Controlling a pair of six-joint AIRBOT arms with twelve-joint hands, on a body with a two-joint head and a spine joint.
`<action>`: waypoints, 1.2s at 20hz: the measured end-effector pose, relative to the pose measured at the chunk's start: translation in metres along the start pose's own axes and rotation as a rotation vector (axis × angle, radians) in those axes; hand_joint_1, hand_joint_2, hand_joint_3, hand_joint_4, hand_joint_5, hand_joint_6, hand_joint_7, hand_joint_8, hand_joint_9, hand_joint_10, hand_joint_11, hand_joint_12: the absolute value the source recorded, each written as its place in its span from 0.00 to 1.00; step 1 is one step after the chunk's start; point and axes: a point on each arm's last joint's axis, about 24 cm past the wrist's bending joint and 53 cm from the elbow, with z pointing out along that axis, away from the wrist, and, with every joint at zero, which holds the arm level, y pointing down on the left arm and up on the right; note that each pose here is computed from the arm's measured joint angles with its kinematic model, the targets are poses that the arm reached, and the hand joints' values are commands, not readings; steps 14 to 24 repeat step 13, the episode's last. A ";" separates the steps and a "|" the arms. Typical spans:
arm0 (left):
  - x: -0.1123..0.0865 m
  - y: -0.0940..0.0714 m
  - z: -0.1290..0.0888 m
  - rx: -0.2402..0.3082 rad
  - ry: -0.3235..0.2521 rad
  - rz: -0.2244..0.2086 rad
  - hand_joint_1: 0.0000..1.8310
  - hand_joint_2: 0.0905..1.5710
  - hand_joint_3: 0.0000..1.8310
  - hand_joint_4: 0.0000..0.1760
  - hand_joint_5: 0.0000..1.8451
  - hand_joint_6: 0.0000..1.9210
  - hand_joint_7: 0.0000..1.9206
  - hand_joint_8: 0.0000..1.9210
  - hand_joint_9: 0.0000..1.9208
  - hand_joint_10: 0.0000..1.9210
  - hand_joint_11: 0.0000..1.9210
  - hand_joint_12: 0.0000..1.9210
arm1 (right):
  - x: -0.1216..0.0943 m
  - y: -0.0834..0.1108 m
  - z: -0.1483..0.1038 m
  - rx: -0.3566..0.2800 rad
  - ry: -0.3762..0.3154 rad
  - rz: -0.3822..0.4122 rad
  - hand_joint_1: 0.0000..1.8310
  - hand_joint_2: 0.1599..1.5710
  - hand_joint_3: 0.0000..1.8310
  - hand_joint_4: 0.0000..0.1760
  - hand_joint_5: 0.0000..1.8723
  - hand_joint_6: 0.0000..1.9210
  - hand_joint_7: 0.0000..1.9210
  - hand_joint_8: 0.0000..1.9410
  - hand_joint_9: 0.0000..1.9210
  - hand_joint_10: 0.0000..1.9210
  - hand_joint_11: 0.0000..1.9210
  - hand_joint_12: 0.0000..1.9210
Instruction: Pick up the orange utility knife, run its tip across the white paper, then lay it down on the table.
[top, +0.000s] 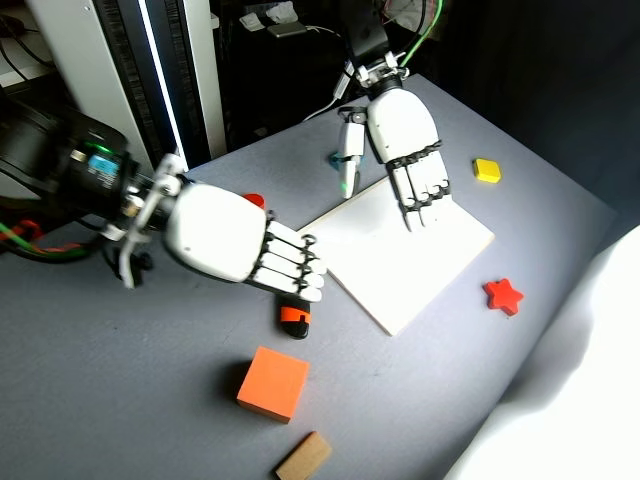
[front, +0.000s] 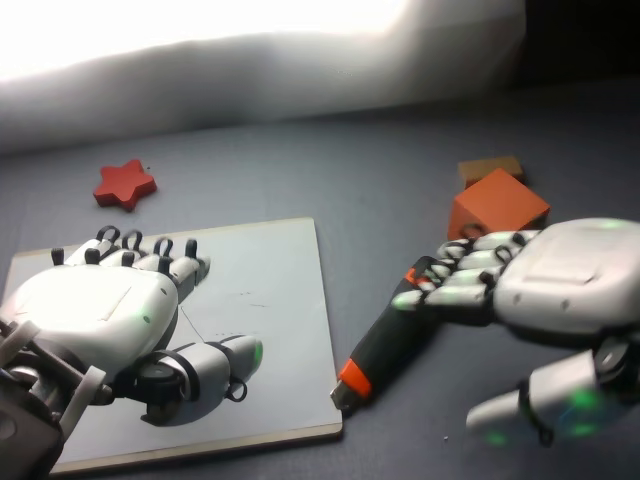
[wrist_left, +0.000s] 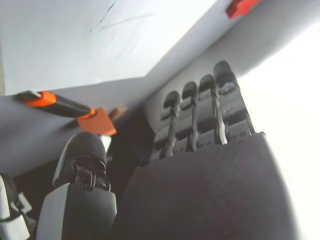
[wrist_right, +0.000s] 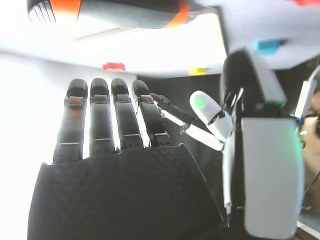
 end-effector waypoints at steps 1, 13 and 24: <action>0.001 -0.002 -0.001 0.006 0.000 0.000 0.08 0.82 0.00 0.00 0.34 0.06 0.41 0.07 0.37 0.12 0.08 0.70 | -0.002 -0.003 -0.006 0.012 -0.002 0.006 0.06 0.77 0.01 0.00 0.07 0.43 0.23 0.28 0.09 0.49 0.00 0.71; -0.003 -0.012 -0.005 0.027 -0.015 -0.026 0.18 0.96 0.01 0.00 0.51 0.98 0.54 0.96 0.54 1.00 0.49 1.00 | -0.015 -0.010 -0.050 0.037 -0.127 0.041 0.20 0.97 0.05 0.00 0.58 1.00 0.67 1.00 0.70 1.00 0.64 1.00; -0.003 -0.012 -0.005 0.027 -0.015 -0.026 0.18 0.96 0.01 0.00 0.51 0.98 0.54 0.96 0.54 1.00 0.49 1.00 | -0.015 -0.010 -0.050 0.037 -0.127 0.041 0.20 0.97 0.05 0.00 0.58 1.00 0.67 1.00 0.70 1.00 0.64 1.00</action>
